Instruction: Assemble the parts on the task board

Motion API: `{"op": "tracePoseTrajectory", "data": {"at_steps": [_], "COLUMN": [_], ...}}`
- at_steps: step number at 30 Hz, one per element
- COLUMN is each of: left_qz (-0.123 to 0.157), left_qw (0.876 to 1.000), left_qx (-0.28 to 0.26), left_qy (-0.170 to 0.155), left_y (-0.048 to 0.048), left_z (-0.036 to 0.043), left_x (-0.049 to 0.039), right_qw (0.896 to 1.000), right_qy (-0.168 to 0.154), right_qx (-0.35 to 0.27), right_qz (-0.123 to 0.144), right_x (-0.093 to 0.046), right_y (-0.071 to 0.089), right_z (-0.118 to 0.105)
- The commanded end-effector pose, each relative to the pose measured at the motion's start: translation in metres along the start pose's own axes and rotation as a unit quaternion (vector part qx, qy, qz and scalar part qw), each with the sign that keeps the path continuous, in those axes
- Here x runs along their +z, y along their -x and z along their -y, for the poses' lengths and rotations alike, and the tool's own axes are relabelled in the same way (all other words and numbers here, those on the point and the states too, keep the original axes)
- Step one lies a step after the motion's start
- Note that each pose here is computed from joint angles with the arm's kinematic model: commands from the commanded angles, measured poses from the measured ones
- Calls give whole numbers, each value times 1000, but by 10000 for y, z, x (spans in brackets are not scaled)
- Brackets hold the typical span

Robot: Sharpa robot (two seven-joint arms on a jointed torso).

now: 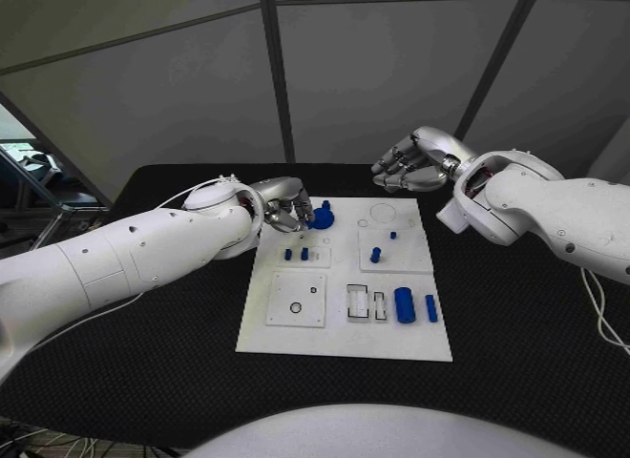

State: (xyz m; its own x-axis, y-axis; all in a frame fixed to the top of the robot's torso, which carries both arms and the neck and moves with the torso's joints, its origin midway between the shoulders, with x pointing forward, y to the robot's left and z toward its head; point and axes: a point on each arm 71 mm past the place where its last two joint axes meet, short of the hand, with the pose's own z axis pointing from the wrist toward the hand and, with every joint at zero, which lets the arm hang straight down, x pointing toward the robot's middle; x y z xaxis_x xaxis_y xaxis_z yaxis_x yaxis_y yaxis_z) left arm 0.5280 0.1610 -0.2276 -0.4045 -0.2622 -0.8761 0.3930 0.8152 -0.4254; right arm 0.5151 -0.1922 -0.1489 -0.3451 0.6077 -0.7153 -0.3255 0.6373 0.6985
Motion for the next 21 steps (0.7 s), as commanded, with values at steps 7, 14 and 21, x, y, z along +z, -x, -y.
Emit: {"op": "tracePoseTrajectory", "data": {"at_steps": [7, 14, 21], "left_qz": [-15, -28, -35], "left_qw": [1000, 999, 999], "left_qx": [-3, -1, 1], "left_qy": [27, 38, 41], "left_y": [31, 19, -3], "left_z": [-120, -165, -165], "left_x": [-70, -72, -47], "right_qw": [1000, 1000, 1000], "right_qy": [6, 6, 6], "right_qx": [-1, -2, -1], "right_qz": [1, 1, 1], "right_x": [-3, -6, -5], "right_y": [15, 18, 15], "right_z": [-12, -9, -13]}}
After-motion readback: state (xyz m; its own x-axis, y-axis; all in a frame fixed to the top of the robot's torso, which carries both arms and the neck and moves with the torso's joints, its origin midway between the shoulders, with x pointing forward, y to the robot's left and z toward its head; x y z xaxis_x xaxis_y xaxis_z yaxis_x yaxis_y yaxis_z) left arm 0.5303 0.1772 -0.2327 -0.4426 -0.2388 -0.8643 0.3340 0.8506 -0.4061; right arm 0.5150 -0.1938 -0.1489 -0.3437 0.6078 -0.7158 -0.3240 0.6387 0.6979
